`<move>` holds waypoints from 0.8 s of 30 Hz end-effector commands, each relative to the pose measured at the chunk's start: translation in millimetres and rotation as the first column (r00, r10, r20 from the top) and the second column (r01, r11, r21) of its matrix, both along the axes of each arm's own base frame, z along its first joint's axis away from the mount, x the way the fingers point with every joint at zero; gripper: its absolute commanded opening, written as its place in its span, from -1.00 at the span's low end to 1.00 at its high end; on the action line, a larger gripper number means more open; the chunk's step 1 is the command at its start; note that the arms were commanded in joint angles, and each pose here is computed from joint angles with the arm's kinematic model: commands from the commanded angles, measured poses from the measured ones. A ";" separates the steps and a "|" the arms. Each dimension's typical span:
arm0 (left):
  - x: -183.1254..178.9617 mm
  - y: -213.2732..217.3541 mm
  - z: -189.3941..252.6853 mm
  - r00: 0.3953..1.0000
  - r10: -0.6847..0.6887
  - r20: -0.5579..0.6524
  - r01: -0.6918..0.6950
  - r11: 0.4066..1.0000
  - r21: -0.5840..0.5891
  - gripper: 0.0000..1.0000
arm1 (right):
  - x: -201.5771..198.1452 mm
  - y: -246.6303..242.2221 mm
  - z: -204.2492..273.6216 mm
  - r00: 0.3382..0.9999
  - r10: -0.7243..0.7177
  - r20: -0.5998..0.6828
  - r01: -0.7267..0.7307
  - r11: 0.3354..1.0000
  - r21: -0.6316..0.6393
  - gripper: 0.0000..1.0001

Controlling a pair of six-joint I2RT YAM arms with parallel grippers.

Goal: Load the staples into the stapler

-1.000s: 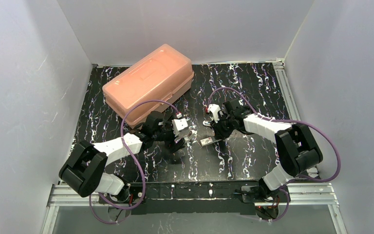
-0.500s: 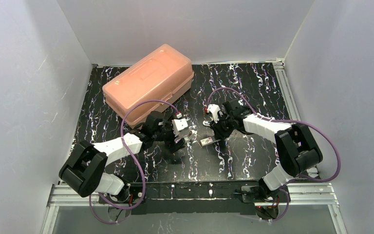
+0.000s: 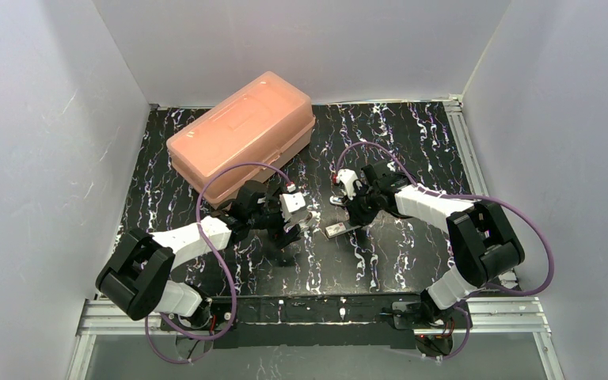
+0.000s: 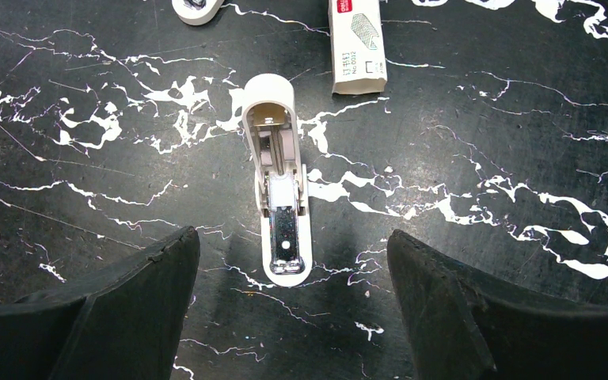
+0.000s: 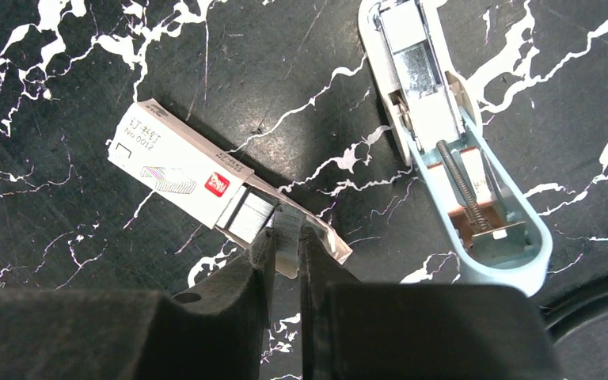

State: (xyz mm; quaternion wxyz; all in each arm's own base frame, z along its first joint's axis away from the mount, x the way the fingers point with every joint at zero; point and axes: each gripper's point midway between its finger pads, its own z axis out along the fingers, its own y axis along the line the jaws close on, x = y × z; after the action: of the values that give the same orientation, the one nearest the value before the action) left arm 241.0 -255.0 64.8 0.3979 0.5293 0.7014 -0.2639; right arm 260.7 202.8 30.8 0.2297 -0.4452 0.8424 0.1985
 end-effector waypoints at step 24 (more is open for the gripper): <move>3.4 -4.2 13.3 0.999 -0.025 0.032 0.026 0.999 -0.020 0.72 | 8.2 0.4 10.8 1.000 0.012 0.020 -0.011 1.000 -0.027 -0.29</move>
State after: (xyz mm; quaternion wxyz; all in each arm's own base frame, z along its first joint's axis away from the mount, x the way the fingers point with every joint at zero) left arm 241.4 -254.8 64.8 0.3989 0.5318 0.6995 -0.2623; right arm 261.3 197.4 32.8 0.2213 -0.4501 0.8453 0.1842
